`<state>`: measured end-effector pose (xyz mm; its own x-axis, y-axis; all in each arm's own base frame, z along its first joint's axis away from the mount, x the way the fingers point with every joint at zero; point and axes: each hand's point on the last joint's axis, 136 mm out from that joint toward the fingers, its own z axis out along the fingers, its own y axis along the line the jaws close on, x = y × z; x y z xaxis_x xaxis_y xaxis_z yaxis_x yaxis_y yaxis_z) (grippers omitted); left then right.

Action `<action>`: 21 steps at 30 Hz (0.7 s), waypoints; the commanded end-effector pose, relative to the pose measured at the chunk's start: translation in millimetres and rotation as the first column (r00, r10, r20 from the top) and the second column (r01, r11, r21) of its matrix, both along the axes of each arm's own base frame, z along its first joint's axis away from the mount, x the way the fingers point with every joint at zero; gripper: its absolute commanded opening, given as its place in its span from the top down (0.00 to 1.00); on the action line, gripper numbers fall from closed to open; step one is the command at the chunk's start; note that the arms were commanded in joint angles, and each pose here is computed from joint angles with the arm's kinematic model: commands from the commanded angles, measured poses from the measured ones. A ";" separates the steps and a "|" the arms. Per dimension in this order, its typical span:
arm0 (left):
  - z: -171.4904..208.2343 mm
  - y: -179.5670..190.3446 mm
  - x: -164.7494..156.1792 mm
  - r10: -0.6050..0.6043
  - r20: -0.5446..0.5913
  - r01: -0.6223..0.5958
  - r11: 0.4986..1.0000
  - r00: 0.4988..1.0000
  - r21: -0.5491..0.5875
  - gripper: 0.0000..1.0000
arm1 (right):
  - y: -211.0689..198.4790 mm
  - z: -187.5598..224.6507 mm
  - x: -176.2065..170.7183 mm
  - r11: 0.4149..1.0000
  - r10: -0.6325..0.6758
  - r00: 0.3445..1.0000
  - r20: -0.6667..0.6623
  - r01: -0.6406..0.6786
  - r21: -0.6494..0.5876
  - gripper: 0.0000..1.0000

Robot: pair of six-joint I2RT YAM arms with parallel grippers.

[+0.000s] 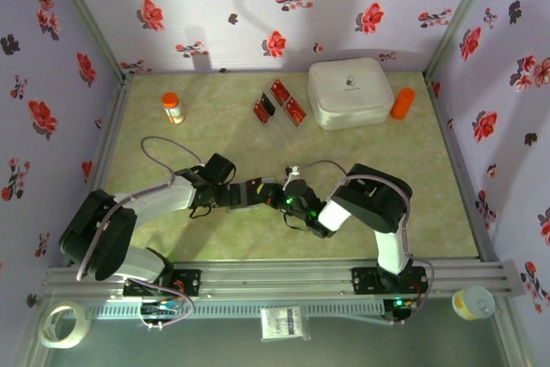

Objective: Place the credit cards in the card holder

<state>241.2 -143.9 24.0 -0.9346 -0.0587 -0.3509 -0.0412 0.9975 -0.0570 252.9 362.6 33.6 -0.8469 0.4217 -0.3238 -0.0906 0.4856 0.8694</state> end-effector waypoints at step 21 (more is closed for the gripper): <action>-2.8 10.0 -9.3 0.004 -0.015 -0.003 0.999 1.000 0.042 0.00 | -3.3 -59.6 -27.9 0.980 0.078 0.987 -0.141 -0.102 -0.171 1.00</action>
